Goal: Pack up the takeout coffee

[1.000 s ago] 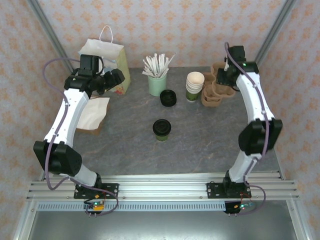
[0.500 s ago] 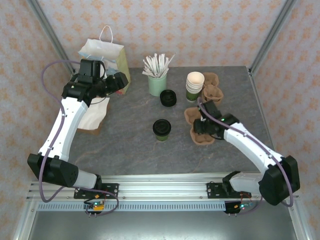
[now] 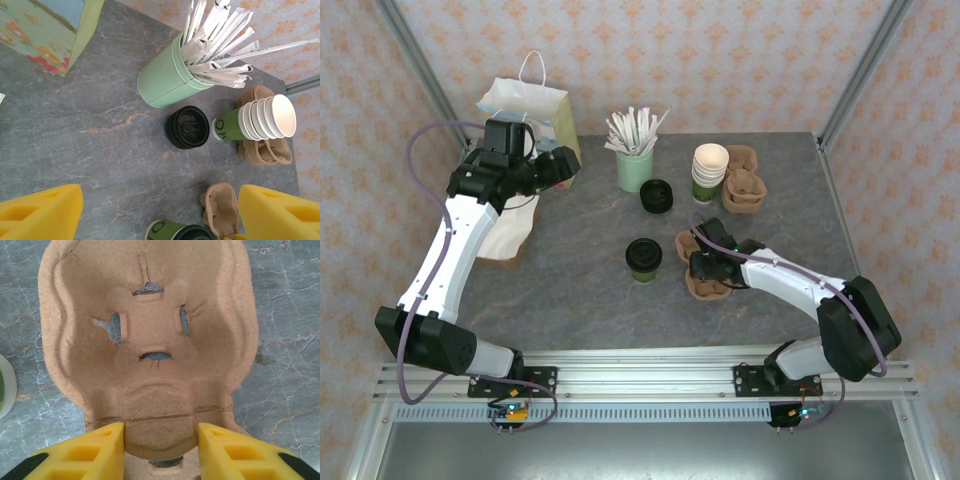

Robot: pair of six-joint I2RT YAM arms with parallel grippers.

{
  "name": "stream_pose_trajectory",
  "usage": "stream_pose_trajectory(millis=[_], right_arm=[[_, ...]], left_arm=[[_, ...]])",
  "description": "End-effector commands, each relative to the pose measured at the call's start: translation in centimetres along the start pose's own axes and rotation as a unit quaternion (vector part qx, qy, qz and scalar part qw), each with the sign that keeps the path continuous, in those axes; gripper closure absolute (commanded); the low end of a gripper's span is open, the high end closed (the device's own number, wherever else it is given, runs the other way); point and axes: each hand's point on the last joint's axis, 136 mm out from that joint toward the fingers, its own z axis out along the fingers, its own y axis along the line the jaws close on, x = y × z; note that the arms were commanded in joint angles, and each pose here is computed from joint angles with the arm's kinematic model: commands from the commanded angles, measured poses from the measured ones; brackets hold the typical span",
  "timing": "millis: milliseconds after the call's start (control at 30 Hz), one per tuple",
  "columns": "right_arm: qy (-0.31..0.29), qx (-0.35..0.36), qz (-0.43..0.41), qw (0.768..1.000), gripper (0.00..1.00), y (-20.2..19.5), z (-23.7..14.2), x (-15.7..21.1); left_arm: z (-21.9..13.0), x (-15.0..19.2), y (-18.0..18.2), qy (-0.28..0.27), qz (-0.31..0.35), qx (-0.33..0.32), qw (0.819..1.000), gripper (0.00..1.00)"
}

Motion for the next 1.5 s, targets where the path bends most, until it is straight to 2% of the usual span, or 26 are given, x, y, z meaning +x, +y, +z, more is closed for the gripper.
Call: stream_pose_trajectory(millis=[0,433,733,1467], right_arm=[[-0.004,0.020,0.000,1.000,0.57,-0.5,0.0,-0.2],[0.067,0.047,-0.043,0.996,0.49,-0.6,0.0,0.5],[0.103,0.040,-0.062,0.992,0.48,0.2,0.6,0.7],[0.111,0.052,-0.081,0.989,0.60,0.2,0.7,-0.3]], left_arm=[[-0.7,0.0,0.1,-0.007,0.016,-0.008,1.000,0.18],[-0.8,-0.1,0.1,-0.008,0.021,-0.008,1.000,0.18],[-1.0,-0.1,0.0,-0.010,0.022,-0.008,1.000,0.18],[-1.1,-0.2,0.1,-0.011,0.028,-0.011,1.000,0.18]])
